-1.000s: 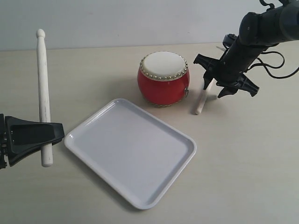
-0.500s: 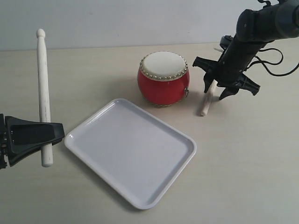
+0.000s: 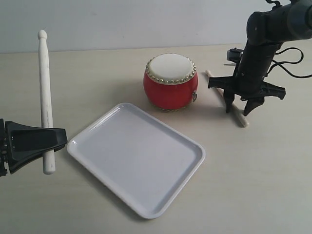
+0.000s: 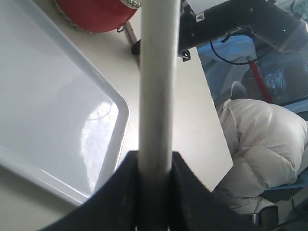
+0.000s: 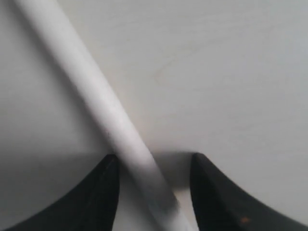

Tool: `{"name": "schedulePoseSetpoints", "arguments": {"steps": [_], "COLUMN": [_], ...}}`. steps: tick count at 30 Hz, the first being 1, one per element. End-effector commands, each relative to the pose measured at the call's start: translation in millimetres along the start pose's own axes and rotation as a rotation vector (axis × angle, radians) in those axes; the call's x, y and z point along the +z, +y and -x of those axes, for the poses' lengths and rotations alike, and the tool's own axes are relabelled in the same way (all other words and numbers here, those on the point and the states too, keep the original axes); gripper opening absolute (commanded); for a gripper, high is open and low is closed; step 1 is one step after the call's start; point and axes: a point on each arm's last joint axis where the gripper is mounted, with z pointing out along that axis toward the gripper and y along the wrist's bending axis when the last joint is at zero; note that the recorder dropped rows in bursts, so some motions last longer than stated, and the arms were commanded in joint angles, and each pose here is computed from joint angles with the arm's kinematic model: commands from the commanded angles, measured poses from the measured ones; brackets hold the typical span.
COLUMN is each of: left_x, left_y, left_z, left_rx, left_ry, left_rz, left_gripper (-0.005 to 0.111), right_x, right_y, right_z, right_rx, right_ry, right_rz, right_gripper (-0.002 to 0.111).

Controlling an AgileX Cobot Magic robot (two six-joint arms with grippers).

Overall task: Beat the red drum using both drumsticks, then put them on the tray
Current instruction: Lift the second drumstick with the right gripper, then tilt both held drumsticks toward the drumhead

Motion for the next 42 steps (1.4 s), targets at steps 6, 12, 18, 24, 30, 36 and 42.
{"name": "schedulePoseSetpoints", "arguments": {"steps": [6,12,18,24,30,36,42], "left_x": [-0.6,-0.6,-0.6,-0.6,-0.4,-1.2,-9.3], "left_y": [-2.8,-2.8,-2.8,-2.8,-4.1,-14.2,-27.6], "left_z": [2.3,2.3,2.3,2.3,4.6,34.2,94.1], "left_rx": [-0.004,-0.002,-0.002,0.0,0.014,0.12,0.254], "left_ry": [-0.016,-0.016,-0.016,-0.016,-0.014,0.08,0.151], "left_rz": [-0.021,-0.021,-0.021,-0.021,-0.022,0.104,0.381], "left_gripper": [0.0,0.0,0.0,0.0,0.0,0.0,0.0], "right_x": [-3.1,-3.2,-3.3,-3.3,-15.0,-80.4,-146.0], "right_y": [-4.8,-6.8,-8.1,-7.9,-17.4,-32.1,-34.9], "right_z": [1.0,2.1,2.7,2.7,2.7,-1.1,-30.3], "right_rx": [-0.154,-0.282,-0.441,-0.485,-0.373,-0.364,-0.494], "right_ry": [0.008,0.002,0.004,0.006,0.016,-0.071,-0.074], "right_rz": [-0.042,-0.065,-0.08,-0.079,-0.108,-0.08,0.008], "right_gripper": [0.033,0.032,0.032,0.007,0.0,0.0,0.0]}}
